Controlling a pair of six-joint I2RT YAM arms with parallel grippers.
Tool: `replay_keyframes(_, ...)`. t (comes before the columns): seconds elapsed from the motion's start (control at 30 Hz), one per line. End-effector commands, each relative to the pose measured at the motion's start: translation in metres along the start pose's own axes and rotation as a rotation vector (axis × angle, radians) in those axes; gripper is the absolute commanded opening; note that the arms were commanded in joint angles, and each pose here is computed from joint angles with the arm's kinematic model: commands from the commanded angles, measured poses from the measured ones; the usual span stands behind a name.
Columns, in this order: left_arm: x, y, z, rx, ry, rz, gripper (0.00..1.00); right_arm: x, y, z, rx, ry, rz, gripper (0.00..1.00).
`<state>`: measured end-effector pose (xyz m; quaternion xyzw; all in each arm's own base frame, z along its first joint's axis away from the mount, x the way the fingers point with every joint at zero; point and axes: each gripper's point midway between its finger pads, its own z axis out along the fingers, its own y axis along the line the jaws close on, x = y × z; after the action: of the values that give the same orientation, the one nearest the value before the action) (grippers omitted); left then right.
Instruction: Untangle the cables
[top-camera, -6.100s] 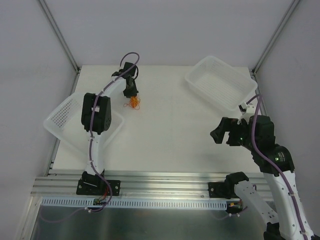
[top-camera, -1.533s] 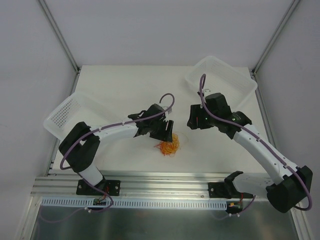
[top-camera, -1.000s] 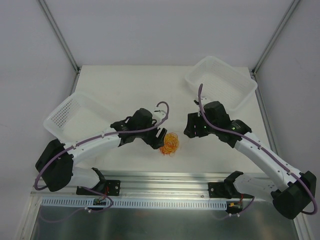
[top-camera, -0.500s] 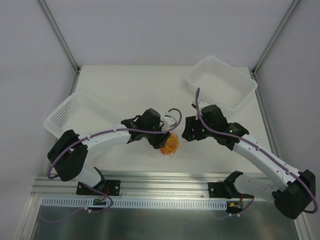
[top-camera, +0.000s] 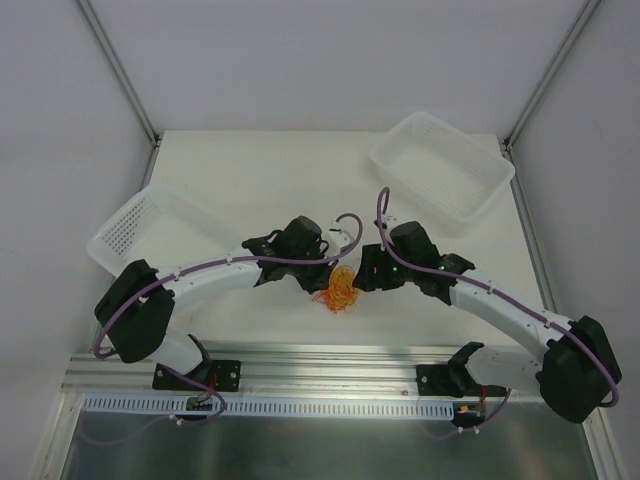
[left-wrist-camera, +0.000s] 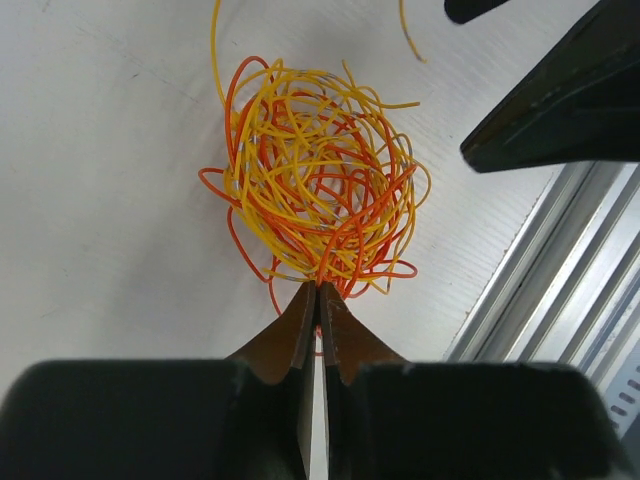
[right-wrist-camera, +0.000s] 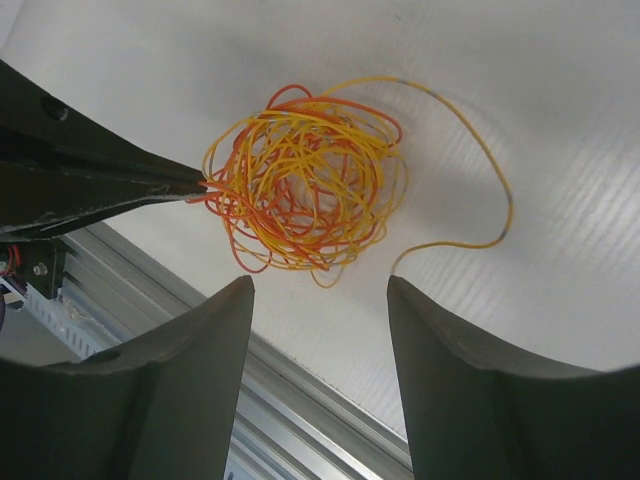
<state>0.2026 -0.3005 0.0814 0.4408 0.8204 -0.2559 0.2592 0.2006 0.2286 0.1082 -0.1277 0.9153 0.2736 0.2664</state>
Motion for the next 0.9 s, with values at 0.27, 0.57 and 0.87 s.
replay_keyframes(0.27, -0.032, -0.02, -0.013, 0.026, -0.093, -0.26, 0.0, -0.007, 0.027, 0.03, -0.167, -0.032, 0.019, 0.59)
replay_keyframes(0.57, -0.045, -0.009, -0.014, -0.058, -0.16, -0.413, 0.0, 0.008, 0.024, 0.052, -0.139, 0.029, 0.016, 0.64)
replay_keyframes(0.87, -0.061, -0.002, -0.033, -0.104, -0.251, -0.436, 0.0, 0.031, -0.018, 0.07, 0.114, 0.11, 0.06, 0.46)
